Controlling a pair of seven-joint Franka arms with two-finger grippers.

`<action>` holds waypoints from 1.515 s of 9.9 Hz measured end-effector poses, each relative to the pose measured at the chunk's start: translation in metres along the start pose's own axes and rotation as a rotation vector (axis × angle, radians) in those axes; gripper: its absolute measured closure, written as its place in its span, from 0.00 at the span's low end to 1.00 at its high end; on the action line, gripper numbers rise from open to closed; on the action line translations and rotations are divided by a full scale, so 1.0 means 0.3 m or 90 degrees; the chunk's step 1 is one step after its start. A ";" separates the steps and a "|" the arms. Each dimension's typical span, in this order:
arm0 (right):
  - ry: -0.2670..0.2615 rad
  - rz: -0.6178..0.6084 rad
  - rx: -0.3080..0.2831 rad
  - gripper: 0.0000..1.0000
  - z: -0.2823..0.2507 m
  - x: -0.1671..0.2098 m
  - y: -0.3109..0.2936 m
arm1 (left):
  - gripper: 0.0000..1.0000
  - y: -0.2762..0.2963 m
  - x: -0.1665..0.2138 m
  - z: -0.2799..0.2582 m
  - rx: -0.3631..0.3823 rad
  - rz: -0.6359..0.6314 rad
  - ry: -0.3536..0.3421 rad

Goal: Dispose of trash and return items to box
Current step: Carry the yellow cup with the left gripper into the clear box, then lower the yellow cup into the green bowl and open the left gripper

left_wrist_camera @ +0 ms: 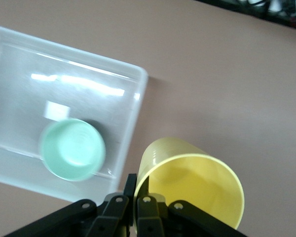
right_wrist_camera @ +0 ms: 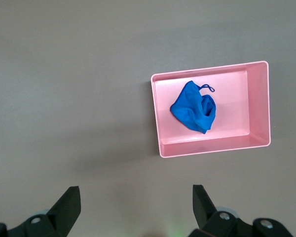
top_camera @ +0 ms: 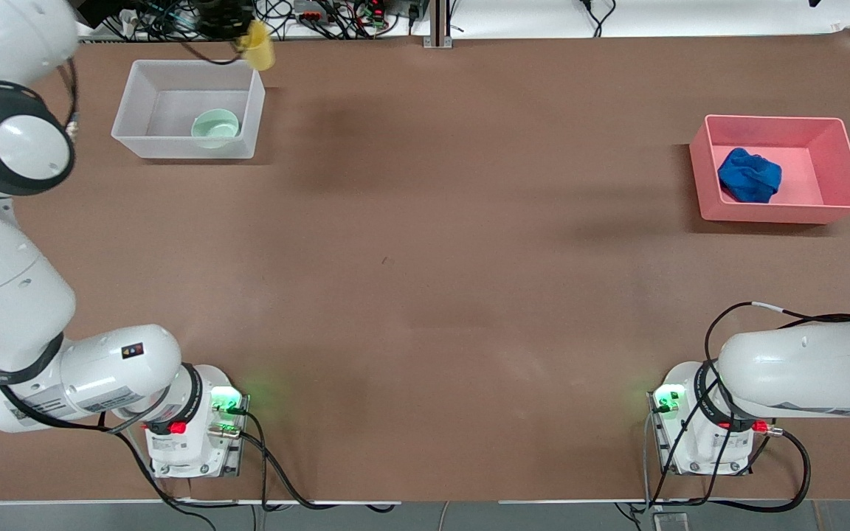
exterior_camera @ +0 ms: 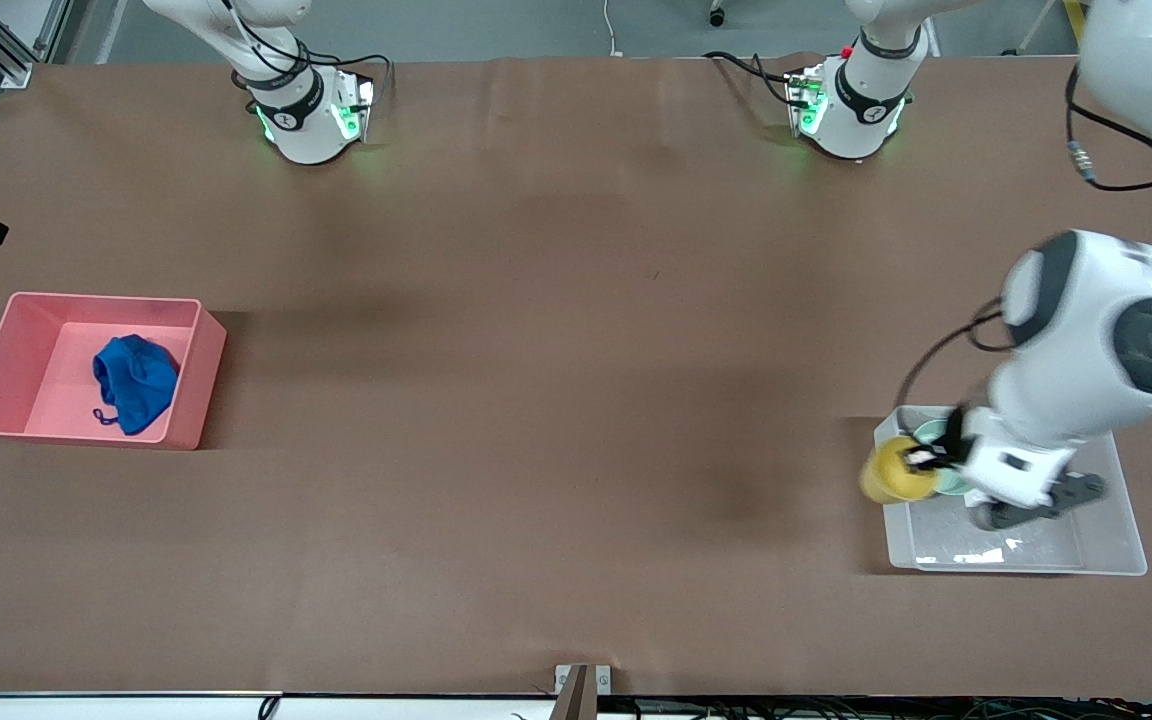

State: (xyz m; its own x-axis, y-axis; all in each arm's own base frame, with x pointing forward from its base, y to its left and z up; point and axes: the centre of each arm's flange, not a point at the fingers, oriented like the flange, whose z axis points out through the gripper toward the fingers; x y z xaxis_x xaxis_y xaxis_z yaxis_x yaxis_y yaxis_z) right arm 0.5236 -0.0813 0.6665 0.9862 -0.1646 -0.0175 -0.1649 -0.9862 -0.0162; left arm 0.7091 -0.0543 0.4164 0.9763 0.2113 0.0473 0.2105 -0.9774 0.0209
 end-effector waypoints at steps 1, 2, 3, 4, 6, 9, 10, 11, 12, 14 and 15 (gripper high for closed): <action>0.000 0.000 0.000 0.00 0.000 0.000 0.000 | 0.96 -0.123 0.038 0.068 0.003 0.023 -0.017; -0.003 0.000 0.000 0.00 0.001 -0.001 0.001 | 0.96 -0.233 0.066 0.136 0.011 0.043 -0.031; -0.013 0.000 0.000 0.00 0.005 -0.007 0.002 | 0.96 -0.319 0.082 0.186 0.020 0.049 -0.041; -0.023 0.000 0.000 0.00 0.008 -0.013 0.003 | 0.96 -0.372 0.090 0.226 0.023 0.046 -0.049; -0.027 0.000 0.000 0.00 0.009 -0.016 0.003 | 0.96 -0.388 0.093 0.323 0.011 0.043 -0.060; -0.028 0.000 0.000 0.00 0.009 -0.017 0.003 | 0.96 -0.384 0.057 0.528 -0.005 0.046 -0.100; -0.028 0.000 0.000 0.00 0.009 -0.017 0.003 | 0.94 -0.406 0.053 0.570 -0.008 0.040 -0.108; -0.029 0.000 0.000 0.00 0.009 -0.017 0.003 | 0.86 -0.425 0.054 0.580 -0.010 0.035 -0.109; -0.029 0.000 0.000 0.00 0.009 -0.017 0.003 | 0.74 -0.436 0.059 0.568 -0.009 0.032 -0.105; -0.030 0.000 0.000 0.00 0.009 -0.018 0.004 | 0.44 -0.433 0.092 0.445 -0.008 0.031 -0.065; -0.030 -0.001 0.000 0.00 0.009 -0.018 0.004 | 0.31 -0.417 0.109 0.294 -0.001 0.035 -0.029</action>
State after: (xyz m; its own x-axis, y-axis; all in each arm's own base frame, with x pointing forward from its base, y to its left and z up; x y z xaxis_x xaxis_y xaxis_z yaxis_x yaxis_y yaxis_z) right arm 0.5181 -0.0815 0.6638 0.9848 -0.1616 -0.0639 -0.1629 -0.9865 -0.0159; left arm 0.7191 0.0738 0.3271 0.9877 0.1562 0.0032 0.1561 -0.9875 0.0205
